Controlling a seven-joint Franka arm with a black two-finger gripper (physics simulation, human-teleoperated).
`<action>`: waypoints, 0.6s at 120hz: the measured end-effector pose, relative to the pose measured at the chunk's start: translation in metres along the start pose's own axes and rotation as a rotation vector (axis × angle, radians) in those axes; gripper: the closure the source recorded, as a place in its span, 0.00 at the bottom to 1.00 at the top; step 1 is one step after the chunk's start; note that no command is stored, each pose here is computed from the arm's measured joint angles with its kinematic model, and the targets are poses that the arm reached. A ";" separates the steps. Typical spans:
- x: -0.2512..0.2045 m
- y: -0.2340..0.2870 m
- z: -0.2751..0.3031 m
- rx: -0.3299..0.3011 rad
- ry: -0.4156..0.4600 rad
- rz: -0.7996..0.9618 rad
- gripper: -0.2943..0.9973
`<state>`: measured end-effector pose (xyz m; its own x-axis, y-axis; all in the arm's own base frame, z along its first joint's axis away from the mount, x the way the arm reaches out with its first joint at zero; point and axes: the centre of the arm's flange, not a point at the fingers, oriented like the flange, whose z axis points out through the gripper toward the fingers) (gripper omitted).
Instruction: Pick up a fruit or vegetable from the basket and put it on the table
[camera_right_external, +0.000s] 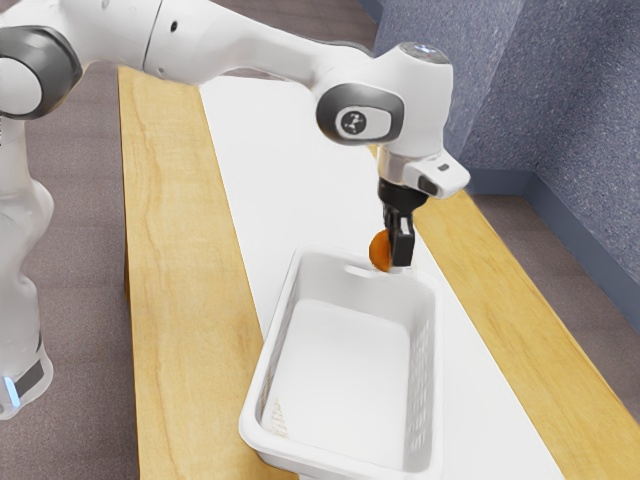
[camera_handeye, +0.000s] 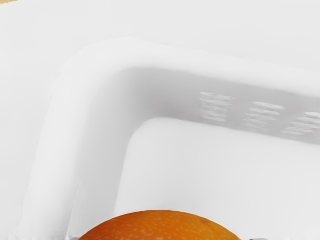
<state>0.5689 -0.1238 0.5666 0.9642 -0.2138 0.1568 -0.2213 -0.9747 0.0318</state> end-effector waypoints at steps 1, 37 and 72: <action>0.000 -0.004 0.000 0.002 -0.002 -0.007 0.50; -0.070 -0.280 -0.016 0.077 -0.053 -0.521 0.50; -0.132 -0.373 -0.026 0.097 -0.067 -0.733 0.50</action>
<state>0.5206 0.2697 0.5598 0.8670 0.4936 0.0686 0.4936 -0.8695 0.0177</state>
